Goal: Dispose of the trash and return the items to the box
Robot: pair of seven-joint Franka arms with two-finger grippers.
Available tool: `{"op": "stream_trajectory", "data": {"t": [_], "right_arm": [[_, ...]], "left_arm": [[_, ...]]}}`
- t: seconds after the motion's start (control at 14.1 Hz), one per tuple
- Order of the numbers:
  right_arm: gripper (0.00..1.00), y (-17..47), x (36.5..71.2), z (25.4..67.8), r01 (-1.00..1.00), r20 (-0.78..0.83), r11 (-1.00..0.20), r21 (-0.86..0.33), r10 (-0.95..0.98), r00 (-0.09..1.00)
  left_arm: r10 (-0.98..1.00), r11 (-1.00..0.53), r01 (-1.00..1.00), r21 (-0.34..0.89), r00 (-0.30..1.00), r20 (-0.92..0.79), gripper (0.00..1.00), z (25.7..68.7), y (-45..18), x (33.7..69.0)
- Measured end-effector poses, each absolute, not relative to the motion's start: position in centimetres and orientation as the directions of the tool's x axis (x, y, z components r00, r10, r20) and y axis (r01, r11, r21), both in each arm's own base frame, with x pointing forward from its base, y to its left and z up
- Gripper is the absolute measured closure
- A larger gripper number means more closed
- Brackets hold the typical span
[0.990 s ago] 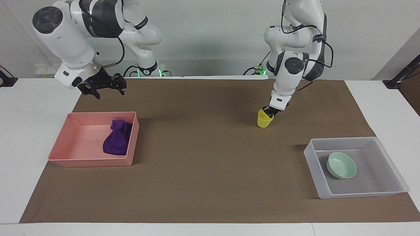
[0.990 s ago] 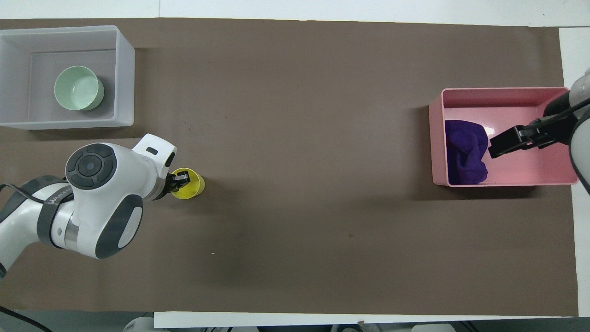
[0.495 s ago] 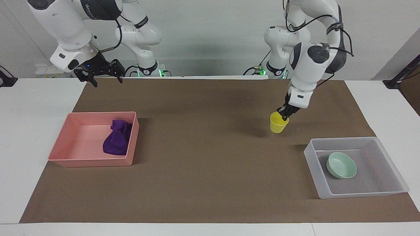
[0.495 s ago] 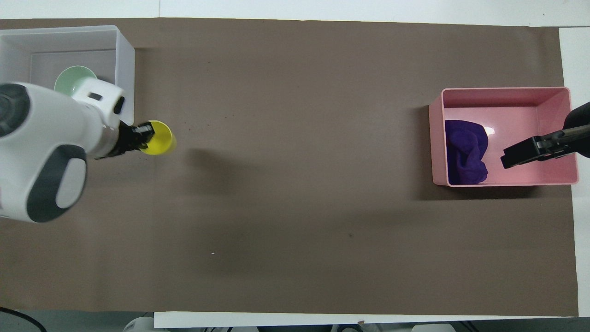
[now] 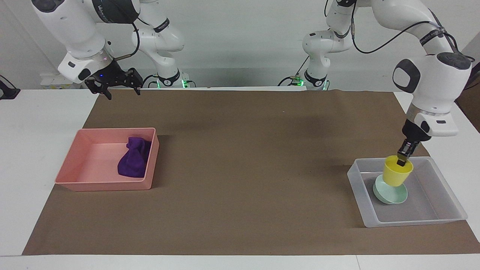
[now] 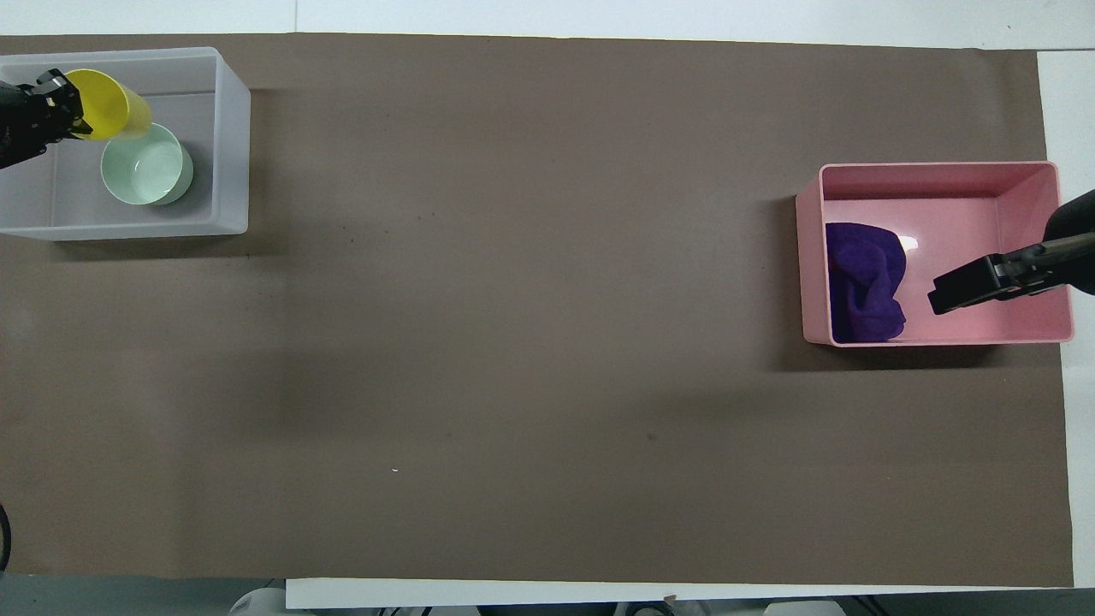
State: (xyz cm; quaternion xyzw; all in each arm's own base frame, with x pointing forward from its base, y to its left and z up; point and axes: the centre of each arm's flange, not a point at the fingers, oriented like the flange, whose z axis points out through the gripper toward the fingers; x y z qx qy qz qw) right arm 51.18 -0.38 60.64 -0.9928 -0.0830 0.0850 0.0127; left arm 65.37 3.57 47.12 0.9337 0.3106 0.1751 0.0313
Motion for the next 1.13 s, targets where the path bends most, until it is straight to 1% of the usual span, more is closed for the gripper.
{"op": "stream_trajectory", "data": {"t": [0.14,0.35,0.49,0.64,0.71,0.78,0.85,0.99,1.13], "right_arm": [[0.00,-0.4,51.2,60.6,0.163,-0.167,-0.986,-0.039,0.167,0.972],[0.00,-0.4,51.2,60.6,0.163,-0.167,-0.986,-0.039,0.167,0.972],[0.00,-0.4,51.2,60.6,0.163,-0.168,-0.986,-0.039,0.167,0.972],[0.00,-0.4,51.2,60.6,0.163,-0.168,-0.986,-0.039,0.167,0.972],[0.00,-0.4,51.2,60.6,0.163,-0.168,-0.986,-0.039,0.167,0.972],[0.00,-0.4,51.2,60.6,0.163,-0.168,-0.986,-0.039,0.167,0.972],[0.00,-0.4,51.2,60.6,0.163,-0.168,-0.986,-0.039,0.167,0.972],[0.00,-0.4,51.2,60.6,0.163,-0.168,-0.986,-0.039,0.167,0.972],[0.00,-0.4,51.2,60.6,0.163,-0.168,-0.986,-0.039,0.167,0.972]], "left_arm": [[0.616,-0.786,0.597,0.162,0.730,0.297,0.95,43.7,6.3,66.1],[0.598,-0.800,0.586,0.127,0.764,0.242,0.95,38.9,5.6,65.8],[0.564,-0.825,0.554,0.111,0.794,0.228,0.77,37.7,5.0,65.3],[0.547,-0.836,0.537,0.109,0.804,0.234,0.56,38.1,4.8,65.3],[0.542,-0.839,0.532,0.111,0.805,0.241,0.46,39.0,4.7,65.2],[0.538,-0.842,0.529,0.110,0.807,0.242,0.33,40.4,4.4,64.9],[0.532,-0.846,0.524,0.100,0.814,0.231,0.22,42.1,3.8,64.3],[0.502,-0.864,0.501,0.054,0.848,0.171,0.01,45.6,1.5,62.3],[0.469,-0.882,0.471,0.015,0.875,0.125,0.00,49.6,-0.9,59.6]]}}
